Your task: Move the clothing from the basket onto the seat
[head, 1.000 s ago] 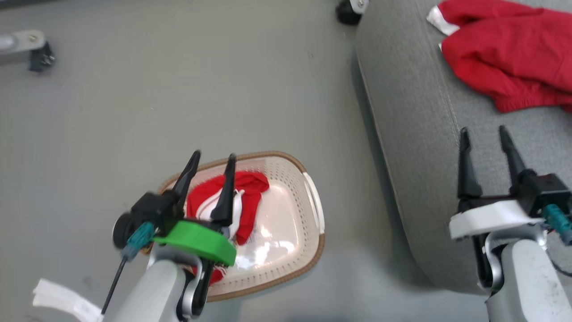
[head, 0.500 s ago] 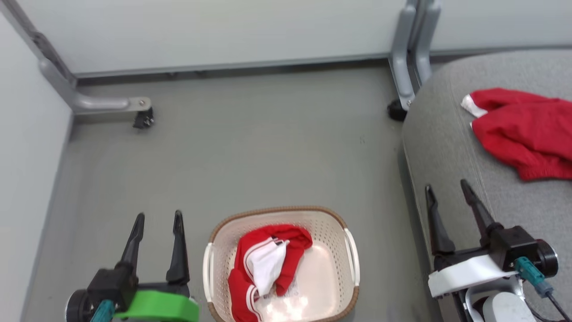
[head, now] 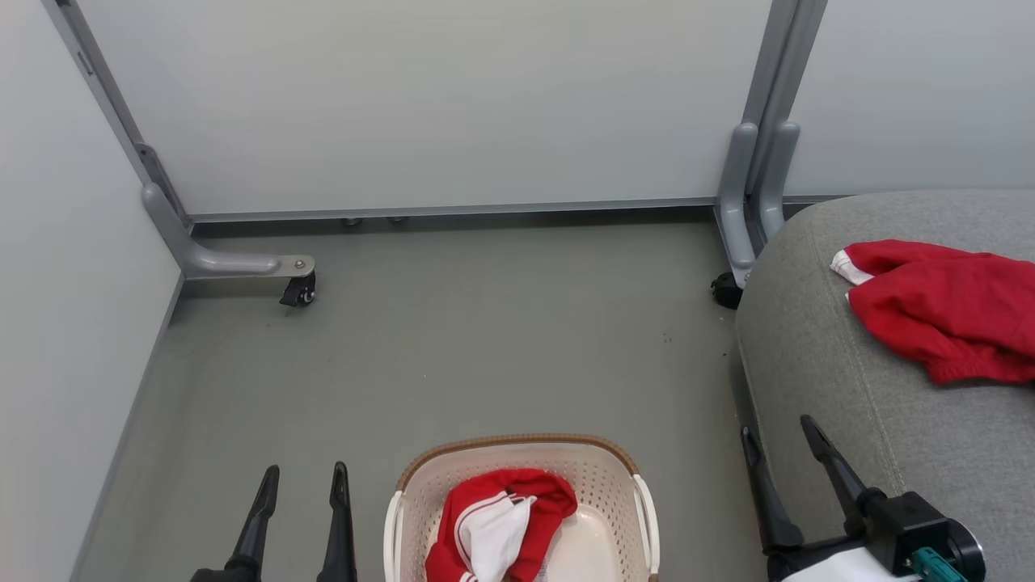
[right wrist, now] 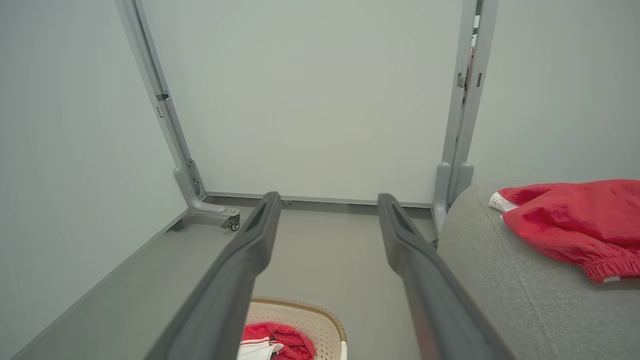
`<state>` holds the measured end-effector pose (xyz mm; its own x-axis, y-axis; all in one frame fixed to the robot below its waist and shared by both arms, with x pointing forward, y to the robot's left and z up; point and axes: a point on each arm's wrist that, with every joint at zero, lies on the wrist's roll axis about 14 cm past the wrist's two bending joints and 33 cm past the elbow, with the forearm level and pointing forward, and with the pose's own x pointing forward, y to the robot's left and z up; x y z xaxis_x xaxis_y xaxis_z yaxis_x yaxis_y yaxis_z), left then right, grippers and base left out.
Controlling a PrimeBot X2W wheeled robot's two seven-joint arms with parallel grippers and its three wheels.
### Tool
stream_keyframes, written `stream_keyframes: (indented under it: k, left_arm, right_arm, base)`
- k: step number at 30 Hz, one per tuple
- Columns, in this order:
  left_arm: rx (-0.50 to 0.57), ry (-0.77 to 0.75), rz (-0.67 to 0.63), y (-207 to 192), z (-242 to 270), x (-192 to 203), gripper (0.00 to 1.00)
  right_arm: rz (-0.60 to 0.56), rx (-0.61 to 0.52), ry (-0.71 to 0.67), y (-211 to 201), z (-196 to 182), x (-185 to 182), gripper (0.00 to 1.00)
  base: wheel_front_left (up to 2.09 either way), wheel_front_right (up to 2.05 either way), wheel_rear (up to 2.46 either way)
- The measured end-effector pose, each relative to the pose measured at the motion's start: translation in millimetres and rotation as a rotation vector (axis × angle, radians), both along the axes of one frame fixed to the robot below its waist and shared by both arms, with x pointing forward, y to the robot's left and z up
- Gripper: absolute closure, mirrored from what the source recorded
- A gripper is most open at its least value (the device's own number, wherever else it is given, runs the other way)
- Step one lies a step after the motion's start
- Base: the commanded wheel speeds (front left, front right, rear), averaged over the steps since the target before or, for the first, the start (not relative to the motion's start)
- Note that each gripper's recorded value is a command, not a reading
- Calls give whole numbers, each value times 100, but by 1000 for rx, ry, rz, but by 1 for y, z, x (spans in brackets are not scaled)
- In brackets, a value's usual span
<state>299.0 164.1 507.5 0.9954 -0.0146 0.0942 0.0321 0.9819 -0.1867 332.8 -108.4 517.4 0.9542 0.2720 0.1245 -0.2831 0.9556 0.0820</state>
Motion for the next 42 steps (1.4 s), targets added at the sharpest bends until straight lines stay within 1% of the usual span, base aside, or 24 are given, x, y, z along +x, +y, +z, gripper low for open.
stream_keyframes:
  k: [4,12,42]
  left_arm:
    - [-2,-8,-19,-6,2,1,0]
    - [14,-13,-31,-9,4,5,0]
    - [40,16,-83,-22,-6,9,0]
  right_arm:
    - [-43,-11,20,-15,-7,-5,0]
    - [-72,3,26,-24,-8,-6,0]
    - [-106,11,39,-34,-12,-10,0]
  base:
    - [0,0,0]
    - [0,0,0]
    - [0,0,0]
